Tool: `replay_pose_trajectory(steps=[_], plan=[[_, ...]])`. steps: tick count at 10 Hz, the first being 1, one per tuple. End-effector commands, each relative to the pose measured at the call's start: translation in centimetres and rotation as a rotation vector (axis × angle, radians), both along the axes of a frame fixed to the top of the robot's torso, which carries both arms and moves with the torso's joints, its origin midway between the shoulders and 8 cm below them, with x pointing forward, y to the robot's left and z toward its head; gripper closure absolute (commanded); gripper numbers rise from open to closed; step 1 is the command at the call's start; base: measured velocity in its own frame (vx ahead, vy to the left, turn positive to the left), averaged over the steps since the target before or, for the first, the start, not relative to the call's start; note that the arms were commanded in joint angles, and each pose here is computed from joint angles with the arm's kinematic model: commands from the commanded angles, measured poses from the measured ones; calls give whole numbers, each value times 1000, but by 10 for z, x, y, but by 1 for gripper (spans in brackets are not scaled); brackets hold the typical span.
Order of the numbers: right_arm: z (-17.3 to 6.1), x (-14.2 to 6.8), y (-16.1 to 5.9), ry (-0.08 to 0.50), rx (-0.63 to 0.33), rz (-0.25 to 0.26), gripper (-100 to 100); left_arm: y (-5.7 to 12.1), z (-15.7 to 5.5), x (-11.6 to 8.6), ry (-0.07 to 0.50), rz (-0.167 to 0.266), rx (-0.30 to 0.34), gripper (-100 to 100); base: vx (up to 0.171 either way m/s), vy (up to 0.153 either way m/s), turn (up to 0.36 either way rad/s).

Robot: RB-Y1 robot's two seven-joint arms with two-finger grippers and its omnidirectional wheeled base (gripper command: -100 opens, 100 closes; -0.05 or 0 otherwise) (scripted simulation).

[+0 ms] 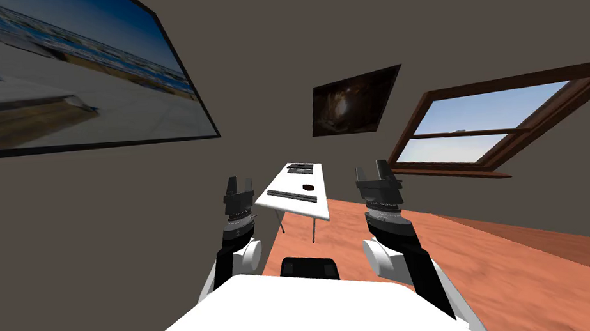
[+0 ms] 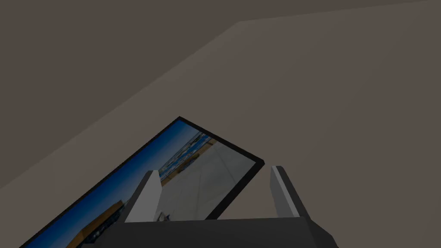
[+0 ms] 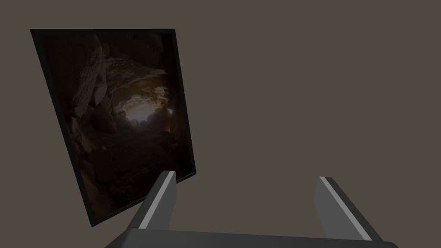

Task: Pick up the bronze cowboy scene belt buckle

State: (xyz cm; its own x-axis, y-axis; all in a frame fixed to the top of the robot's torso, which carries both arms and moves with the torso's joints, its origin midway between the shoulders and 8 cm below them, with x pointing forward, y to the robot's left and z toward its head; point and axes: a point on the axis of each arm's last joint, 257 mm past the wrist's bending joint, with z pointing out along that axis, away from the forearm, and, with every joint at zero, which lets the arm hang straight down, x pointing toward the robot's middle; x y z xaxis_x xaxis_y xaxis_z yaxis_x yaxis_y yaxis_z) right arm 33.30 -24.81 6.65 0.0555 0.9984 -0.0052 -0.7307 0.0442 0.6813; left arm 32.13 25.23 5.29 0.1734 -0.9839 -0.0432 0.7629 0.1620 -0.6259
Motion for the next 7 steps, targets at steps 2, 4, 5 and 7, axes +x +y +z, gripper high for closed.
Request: replay_pose_trajectory(steps=[2, 4, 5, 7], plan=[[-6, 5, 10, 23, -33, 43, -100, 0, 0, 0, 0, 0, 0, 0, -30, -70, 137], [-15, 11, 21, 54, -56, 91, -100, 0, 0, 0, 0, 0, 0, 0, -61, -143, 229], [-15, 11, 22, 56, -65, 96, -100, 0, 0, 0, 0, 0, 0, 0, -54, -147, 86], [-29, 18, 34, 100, -85, 153, -100, 0, 0, 0, 0, 0, 0, 0, -73, -154, 264]])
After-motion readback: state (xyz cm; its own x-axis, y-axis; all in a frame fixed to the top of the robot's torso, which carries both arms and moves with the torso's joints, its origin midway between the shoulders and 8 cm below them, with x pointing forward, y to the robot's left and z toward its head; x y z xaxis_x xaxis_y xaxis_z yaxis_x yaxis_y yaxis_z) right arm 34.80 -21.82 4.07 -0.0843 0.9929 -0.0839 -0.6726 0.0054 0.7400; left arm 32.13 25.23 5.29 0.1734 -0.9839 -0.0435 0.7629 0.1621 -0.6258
